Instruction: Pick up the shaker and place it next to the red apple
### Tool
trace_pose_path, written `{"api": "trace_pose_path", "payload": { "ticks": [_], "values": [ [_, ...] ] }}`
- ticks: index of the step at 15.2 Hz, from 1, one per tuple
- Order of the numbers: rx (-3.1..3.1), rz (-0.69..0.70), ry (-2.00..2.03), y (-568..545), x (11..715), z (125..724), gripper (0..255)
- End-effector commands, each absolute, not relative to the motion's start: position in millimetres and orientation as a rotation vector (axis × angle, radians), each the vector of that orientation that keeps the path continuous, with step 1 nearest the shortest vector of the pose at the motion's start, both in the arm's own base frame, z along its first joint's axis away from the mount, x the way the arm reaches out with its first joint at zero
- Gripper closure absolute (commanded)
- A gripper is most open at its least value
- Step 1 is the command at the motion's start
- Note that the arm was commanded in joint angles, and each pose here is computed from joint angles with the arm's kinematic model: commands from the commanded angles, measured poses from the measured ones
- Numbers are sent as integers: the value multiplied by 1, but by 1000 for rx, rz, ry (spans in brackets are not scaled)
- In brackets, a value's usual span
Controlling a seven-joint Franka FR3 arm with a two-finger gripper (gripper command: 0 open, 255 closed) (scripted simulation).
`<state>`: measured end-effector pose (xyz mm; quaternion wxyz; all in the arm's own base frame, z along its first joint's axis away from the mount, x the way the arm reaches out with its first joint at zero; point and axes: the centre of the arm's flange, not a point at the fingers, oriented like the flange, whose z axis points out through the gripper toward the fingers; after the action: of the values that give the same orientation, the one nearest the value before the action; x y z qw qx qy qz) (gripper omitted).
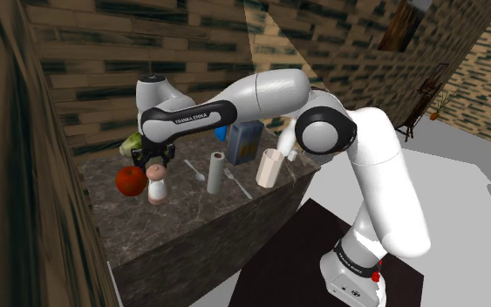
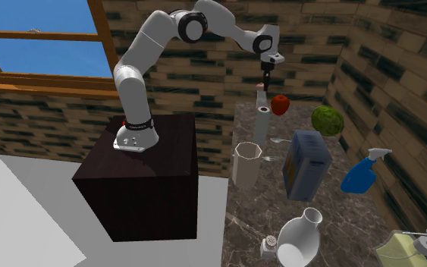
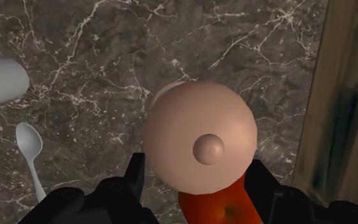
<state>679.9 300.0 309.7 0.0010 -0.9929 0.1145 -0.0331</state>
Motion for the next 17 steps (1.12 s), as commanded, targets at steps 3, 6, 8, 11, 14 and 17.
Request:
{"api": "trace_pose_path", "payload": {
  "ticks": [3,6,8,11,14,17],
  "values": [
    [-3117,-105,359,301,680,289,255],
    [-3117,-105,359,301,680,273,255],
    [-3117,-105,359,301,680,269,255],
    [-3117,-105,359,301,680,269,255],
    [-3117,-105,359,301,680,269,255],
    [-3117,-105,359,301,680,269,0]
  ]
}}
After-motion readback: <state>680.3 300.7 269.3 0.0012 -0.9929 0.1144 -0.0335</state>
